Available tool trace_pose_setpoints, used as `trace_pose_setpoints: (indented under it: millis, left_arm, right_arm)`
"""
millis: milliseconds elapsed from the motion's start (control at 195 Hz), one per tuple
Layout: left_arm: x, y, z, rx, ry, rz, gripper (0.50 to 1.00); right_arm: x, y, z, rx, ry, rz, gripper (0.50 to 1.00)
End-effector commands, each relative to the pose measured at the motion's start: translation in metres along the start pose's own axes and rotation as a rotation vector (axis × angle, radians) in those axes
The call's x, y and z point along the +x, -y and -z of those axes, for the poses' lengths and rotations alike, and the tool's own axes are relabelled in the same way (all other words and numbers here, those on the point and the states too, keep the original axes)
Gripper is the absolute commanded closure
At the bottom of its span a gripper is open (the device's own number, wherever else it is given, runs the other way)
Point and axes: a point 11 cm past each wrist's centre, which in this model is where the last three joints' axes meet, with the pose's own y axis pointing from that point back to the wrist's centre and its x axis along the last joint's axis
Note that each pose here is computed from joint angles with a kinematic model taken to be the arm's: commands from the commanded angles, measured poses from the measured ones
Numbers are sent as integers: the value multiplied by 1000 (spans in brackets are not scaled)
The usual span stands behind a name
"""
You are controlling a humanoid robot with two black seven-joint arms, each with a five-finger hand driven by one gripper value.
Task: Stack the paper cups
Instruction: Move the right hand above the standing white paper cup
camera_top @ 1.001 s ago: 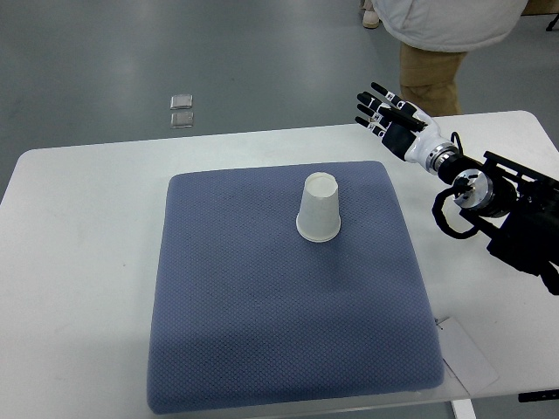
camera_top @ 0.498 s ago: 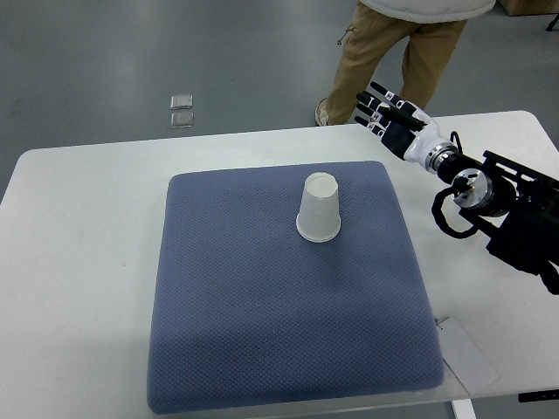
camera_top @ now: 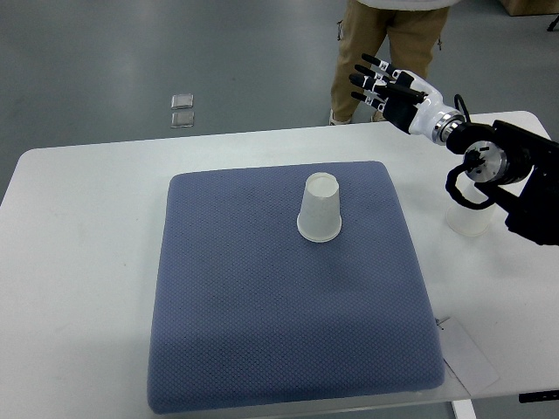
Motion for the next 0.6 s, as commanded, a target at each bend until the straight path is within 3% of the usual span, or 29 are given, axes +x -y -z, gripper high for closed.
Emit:
trace_pose_setpoints:
  millis: [0,272,395,595]
  left_arm:
    - [-1,0,0,0,0,2,500]
    - [0,0,0,0,2,-1,500]
    - [0,0,0,0,2,-1,500]
    - [0,0,-1,-1,2,0,500]
  right_arm:
    - [0,-1,24,-54,-186,21,587]
    - [6,-24,101,-265,-718,49,587]
    - [11,-33,113,-434,-1039,52,587]
    - [-18,-54,150,-673,-1501,171,585]
